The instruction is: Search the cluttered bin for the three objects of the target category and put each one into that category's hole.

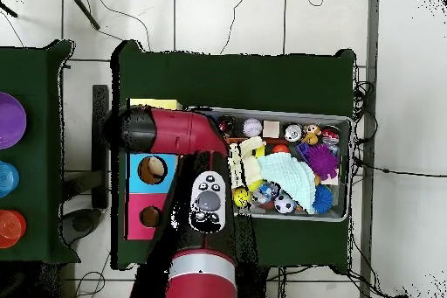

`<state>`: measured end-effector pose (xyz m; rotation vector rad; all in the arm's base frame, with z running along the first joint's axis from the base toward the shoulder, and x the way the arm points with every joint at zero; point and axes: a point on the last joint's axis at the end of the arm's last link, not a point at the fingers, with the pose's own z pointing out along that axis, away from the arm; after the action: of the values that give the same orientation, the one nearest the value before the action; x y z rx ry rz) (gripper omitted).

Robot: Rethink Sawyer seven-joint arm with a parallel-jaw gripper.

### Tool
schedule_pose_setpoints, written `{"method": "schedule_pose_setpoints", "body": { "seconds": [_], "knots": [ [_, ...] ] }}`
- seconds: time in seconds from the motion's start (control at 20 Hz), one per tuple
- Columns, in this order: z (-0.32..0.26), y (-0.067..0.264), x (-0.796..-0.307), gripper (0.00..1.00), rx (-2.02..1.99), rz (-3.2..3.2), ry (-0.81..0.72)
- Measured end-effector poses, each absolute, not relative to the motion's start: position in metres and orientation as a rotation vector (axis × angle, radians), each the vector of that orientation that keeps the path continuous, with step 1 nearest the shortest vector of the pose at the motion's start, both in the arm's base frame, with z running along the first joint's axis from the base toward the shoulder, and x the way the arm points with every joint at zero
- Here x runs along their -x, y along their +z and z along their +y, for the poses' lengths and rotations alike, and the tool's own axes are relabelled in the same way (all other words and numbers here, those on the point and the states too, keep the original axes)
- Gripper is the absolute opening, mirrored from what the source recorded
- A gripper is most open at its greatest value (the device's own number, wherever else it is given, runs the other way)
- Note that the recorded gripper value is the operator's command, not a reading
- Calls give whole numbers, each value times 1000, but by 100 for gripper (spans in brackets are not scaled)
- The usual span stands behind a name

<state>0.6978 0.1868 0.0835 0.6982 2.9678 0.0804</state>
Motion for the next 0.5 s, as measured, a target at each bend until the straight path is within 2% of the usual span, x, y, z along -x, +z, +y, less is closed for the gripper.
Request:
{"method": "schedule_pose_setpoints", "body": {
  "seconds": [0.05,0.5],
  "knots": [
    [195,83,-693,100,-673,2971,60],
    [202,87,-693,100,-655,2963,62]
  ]
}}
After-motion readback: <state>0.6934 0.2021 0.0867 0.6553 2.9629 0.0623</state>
